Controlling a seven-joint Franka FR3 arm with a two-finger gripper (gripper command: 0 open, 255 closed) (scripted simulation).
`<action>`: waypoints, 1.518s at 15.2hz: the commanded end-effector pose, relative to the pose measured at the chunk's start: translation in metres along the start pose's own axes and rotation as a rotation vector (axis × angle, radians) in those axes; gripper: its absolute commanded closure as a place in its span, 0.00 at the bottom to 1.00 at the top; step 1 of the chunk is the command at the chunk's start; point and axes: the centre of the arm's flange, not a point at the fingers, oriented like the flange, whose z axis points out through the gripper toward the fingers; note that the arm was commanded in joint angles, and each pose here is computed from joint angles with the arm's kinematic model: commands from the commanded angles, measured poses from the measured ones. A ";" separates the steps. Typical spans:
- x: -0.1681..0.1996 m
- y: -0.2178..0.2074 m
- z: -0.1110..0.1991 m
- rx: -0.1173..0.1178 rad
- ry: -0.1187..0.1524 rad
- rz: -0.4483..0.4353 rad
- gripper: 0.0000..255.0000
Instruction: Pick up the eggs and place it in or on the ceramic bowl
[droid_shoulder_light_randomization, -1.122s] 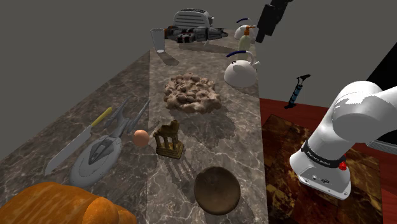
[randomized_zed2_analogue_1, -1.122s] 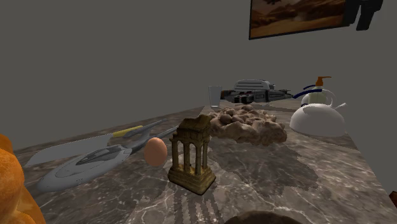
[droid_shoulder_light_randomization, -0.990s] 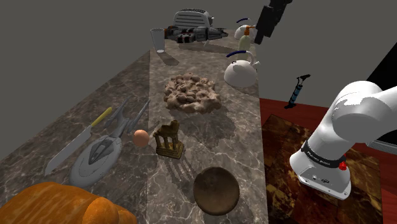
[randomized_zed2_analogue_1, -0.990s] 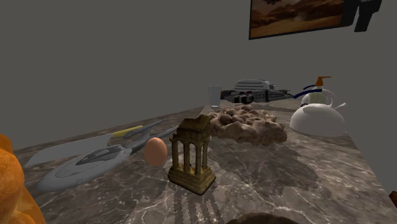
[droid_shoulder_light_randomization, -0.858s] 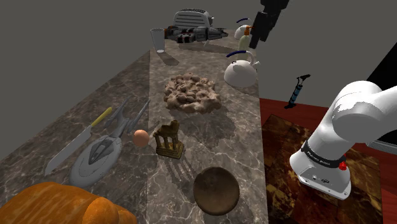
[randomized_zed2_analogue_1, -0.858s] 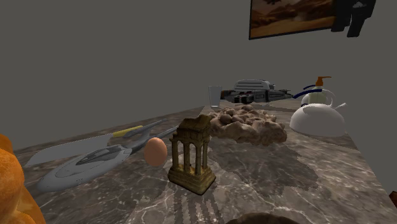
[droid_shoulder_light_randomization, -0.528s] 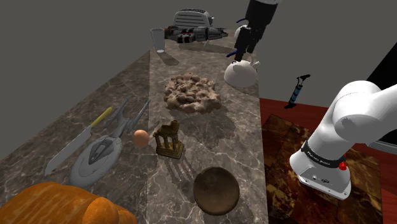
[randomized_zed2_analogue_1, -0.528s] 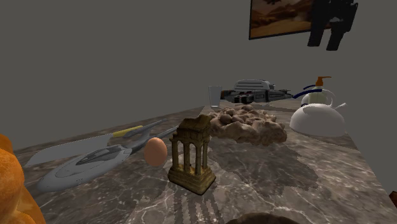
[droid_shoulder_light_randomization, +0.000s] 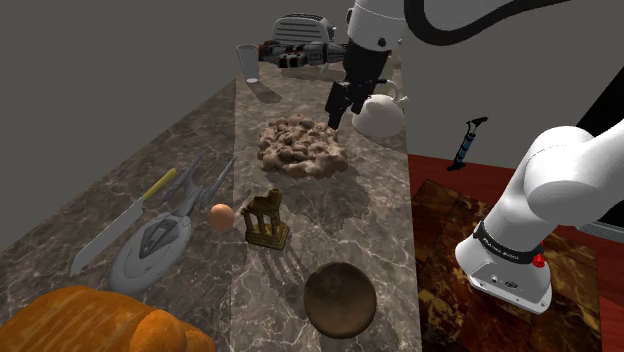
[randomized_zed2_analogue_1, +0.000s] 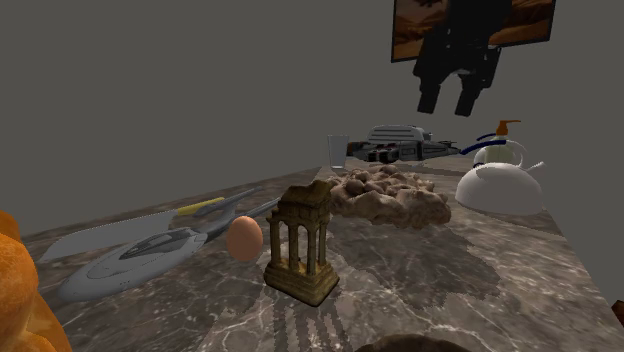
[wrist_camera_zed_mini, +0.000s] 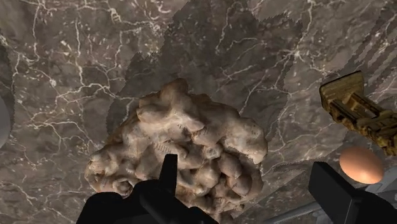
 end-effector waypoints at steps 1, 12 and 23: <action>0.003 -0.020 0.016 0.005 0.012 0.003 0.00; 0.037 -0.128 0.099 0.029 0.069 0.016 0.00; 0.076 -0.237 0.178 0.052 0.126 0.029 0.00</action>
